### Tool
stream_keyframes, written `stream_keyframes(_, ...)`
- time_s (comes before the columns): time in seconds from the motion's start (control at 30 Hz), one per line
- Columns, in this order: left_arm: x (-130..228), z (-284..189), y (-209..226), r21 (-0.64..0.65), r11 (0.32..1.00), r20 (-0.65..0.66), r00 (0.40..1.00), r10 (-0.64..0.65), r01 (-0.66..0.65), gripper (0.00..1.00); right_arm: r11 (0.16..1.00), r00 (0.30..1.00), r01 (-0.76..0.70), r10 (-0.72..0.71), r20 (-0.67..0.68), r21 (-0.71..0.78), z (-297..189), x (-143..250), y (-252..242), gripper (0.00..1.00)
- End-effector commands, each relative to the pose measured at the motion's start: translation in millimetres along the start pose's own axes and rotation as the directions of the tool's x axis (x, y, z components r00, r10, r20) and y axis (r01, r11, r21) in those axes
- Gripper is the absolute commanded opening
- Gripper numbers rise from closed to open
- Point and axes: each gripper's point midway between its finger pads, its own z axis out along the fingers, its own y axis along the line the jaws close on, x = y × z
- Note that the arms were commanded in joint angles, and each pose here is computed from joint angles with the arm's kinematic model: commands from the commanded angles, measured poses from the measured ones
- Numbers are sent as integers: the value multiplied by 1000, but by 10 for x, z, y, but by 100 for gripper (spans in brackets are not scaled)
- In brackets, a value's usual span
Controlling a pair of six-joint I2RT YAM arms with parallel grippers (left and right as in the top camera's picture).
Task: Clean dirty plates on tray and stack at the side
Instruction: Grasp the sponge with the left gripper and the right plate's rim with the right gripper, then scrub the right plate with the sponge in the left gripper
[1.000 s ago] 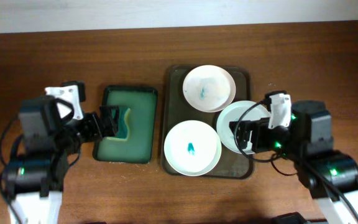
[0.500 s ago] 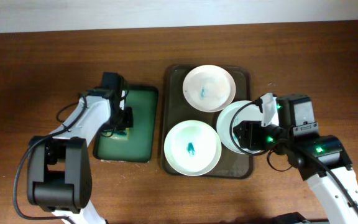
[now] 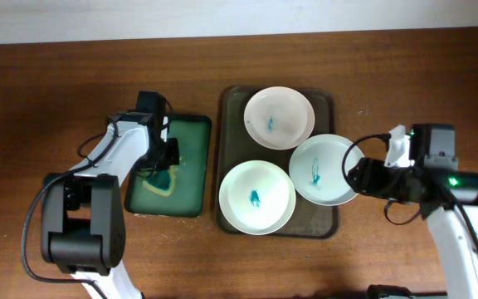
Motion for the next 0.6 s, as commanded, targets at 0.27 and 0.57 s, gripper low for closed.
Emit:
stream_keyframes(0.27, -497, -1547, -1436, 293, 919, 227, 953, 202, -265, 0, 991, 994, -67, 76, -77, 120, 546, -206, -335, 54)
stream_keyframes(0.57, 350, -604, -3560, 541, 720, 174, 896, 410, -434, 0, 972, 965, -211, 224, -137, 104, 1186, -323, -783, 33)
